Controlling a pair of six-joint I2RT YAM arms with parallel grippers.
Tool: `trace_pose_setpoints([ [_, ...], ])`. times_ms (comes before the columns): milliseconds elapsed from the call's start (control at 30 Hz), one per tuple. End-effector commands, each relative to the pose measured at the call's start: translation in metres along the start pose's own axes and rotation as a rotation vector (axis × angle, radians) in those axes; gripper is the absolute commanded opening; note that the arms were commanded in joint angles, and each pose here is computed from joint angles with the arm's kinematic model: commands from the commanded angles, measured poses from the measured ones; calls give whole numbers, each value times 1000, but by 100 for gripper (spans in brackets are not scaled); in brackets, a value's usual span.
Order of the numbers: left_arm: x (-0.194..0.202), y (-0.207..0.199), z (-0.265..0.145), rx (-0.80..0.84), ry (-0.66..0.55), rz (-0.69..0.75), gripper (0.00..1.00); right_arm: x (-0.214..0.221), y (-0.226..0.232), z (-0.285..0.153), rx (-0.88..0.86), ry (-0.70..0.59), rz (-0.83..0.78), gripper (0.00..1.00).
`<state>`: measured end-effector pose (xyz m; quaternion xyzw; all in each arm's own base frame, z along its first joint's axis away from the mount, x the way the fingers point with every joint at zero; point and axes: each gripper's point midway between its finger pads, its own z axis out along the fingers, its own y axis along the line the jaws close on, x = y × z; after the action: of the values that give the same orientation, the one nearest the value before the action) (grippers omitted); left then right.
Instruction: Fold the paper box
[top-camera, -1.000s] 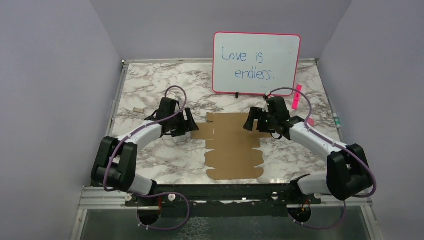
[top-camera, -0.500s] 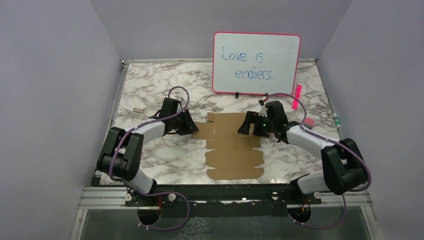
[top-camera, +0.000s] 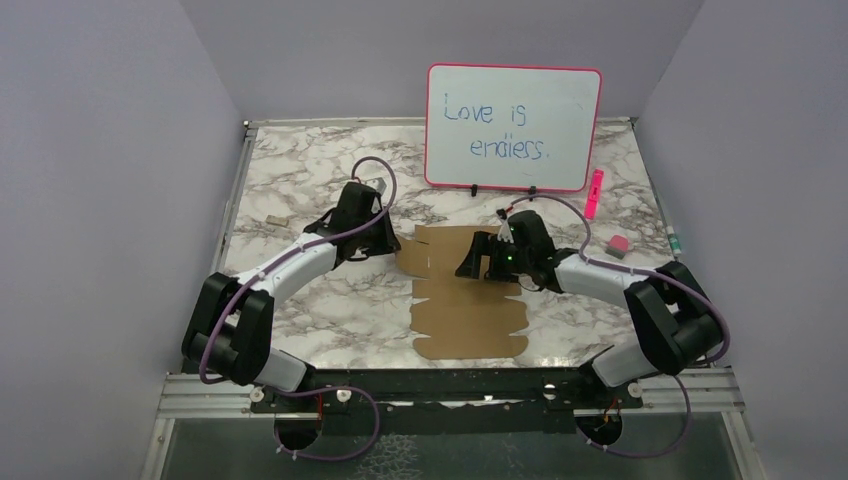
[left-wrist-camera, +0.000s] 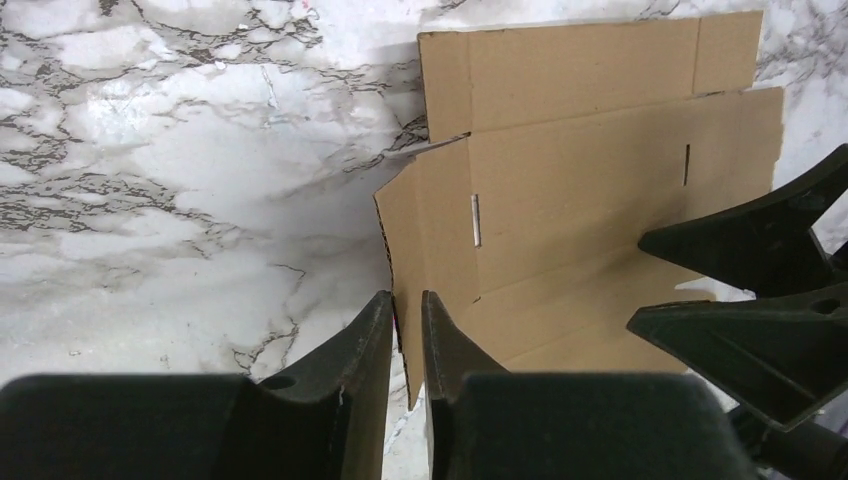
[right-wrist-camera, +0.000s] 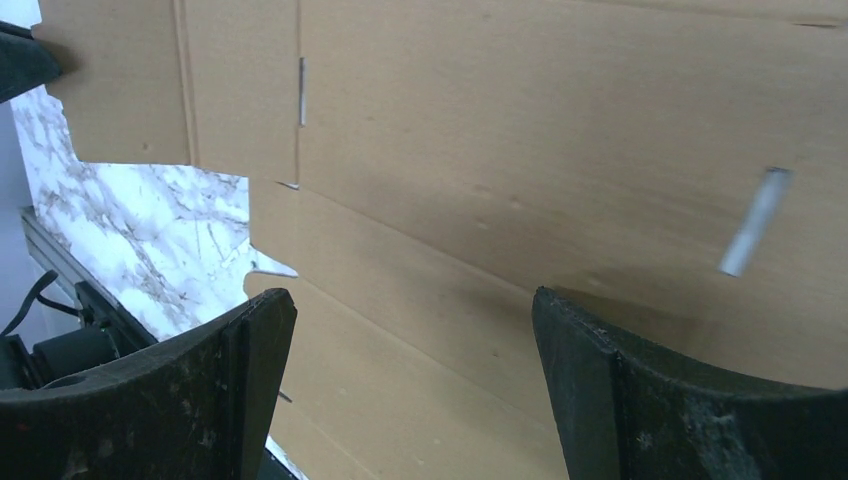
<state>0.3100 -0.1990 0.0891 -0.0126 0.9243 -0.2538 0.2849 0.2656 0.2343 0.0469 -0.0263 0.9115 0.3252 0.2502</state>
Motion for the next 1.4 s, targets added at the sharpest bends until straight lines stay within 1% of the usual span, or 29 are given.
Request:
trace_pose_setpoints([
  [0, -9, 6, -9, -111, -31, 79, 17, 5, 19, 16, -16, -24, 22, 95],
  [233, -11, -1, -15, -145, -40, 124, 17, 11, 50, 38, -32, -32, 26, 95],
  [433, -17, 11, -19, -234, -53, 154, 17, 11, 73, 58, -29, -50, 76, 95],
  [533, -20, 17, -21, -286, -49, 182, 22, 12, 82, 65, -35, -54, 91, 95],
  [600, -21, 21, -24, -325, -54, 203, 23, 11, 86, 68, -42, -55, 91, 95],
  [800, -27, 24, -34, -405, -65, 254, 27, 16, 80, 72, -21, -51, 130, 95],
  [1067, -18, 8, -28, -393, -46, 282, 31, 22, 76, 78, -24, -35, 139, 95],
  [1367, -3, -9, -16, -407, -18, 339, 31, 26, 70, 83, -15, -34, 152, 95],
])
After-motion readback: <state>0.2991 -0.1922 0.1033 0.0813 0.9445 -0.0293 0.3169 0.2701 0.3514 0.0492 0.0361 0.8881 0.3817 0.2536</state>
